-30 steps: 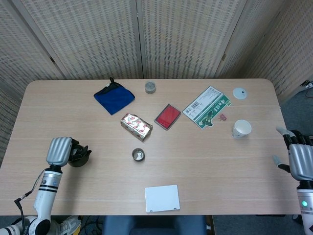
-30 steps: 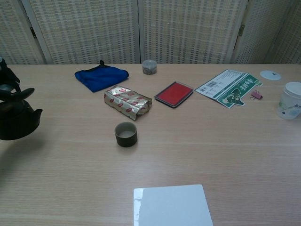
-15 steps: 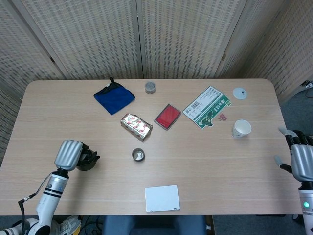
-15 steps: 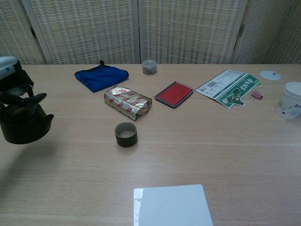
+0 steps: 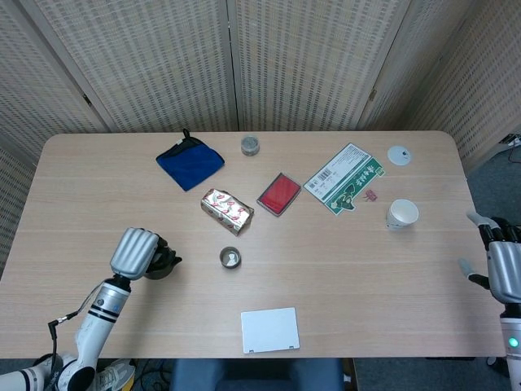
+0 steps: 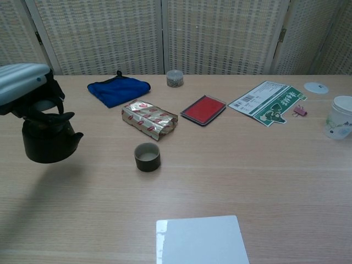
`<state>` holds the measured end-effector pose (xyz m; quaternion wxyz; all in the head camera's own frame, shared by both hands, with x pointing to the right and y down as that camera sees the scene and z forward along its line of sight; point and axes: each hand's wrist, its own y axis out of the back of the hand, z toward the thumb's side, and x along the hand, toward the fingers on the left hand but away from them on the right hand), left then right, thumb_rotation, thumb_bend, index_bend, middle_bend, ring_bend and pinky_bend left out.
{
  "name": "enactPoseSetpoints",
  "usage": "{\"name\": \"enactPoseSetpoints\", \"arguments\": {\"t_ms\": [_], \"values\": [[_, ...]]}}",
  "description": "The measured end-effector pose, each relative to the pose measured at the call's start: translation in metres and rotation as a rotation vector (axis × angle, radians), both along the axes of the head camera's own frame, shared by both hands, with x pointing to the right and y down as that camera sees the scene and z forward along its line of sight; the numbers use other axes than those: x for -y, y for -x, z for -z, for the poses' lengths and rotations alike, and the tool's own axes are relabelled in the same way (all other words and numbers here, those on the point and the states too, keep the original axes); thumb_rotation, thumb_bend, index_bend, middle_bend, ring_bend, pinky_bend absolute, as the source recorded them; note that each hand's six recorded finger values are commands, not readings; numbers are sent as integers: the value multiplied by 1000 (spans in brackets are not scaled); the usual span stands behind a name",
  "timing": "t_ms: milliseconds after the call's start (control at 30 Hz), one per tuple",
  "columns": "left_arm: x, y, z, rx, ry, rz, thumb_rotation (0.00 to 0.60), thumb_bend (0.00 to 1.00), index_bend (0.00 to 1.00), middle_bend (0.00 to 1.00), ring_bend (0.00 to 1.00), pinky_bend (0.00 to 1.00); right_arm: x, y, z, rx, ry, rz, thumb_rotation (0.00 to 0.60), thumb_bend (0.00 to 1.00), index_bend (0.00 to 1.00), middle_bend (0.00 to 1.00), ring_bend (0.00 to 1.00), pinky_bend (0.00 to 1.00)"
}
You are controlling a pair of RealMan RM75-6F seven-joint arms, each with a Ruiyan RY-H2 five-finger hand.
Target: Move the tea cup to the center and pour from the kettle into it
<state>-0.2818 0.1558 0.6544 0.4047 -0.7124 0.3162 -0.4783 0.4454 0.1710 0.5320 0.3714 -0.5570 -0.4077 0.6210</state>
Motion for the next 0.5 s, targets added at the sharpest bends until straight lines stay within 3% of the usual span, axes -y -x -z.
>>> {"name": "enactPoseSetpoints", "arguments": {"t_ms": [500], "values": [[11,-35,-9,-7,-30,-67,533,375,1000,1000,993,730,0,-2,5,-8,-12,-10,600,207,192,252,143,238]]}}
